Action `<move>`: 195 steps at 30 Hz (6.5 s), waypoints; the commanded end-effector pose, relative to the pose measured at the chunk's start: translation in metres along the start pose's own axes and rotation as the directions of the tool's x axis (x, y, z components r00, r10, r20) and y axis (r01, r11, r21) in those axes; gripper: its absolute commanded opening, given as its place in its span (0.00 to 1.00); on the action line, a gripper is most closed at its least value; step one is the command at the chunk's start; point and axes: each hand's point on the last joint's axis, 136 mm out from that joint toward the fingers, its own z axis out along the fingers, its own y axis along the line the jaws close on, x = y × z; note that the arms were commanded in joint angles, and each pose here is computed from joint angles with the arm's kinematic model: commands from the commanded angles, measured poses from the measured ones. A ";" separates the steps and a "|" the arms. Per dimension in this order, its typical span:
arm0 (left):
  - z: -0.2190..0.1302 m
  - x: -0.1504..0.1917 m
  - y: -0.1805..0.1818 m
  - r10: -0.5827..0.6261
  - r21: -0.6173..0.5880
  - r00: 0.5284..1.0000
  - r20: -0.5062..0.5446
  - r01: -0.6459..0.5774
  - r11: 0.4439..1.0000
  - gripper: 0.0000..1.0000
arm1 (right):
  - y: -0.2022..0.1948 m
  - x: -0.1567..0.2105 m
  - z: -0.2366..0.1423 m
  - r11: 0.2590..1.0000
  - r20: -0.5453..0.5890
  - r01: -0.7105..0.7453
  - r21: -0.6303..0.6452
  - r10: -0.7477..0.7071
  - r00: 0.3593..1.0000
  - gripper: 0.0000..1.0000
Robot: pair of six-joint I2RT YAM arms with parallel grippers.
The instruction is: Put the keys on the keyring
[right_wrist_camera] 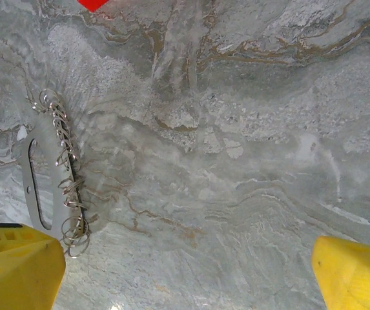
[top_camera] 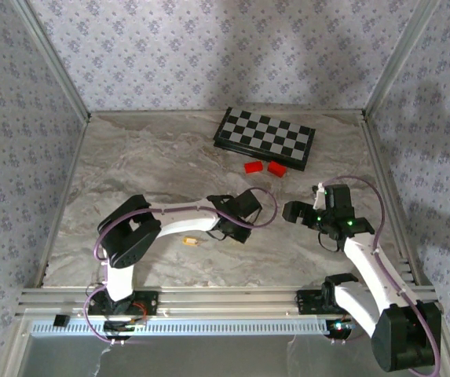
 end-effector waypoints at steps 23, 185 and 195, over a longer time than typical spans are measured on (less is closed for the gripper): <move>-0.053 -0.011 -0.002 0.056 -0.004 0.988 0.141 -0.056 0.998 0.00 | 0.007 -0.019 -0.019 0.999 0.071 0.032 -0.007 -0.032 0.997 1.00; -0.361 0.025 -0.087 0.190 0.125 0.286 0.939 -0.800 0.587 0.00 | 0.284 0.059 -0.212 0.096 0.797 0.913 -0.397 -0.458 0.394 0.23; -0.359 0.024 -0.088 0.193 0.128 0.292 0.937 -0.800 0.586 0.00 | 0.285 0.059 -0.207 0.103 0.791 0.913 -0.395 -0.467 0.395 0.09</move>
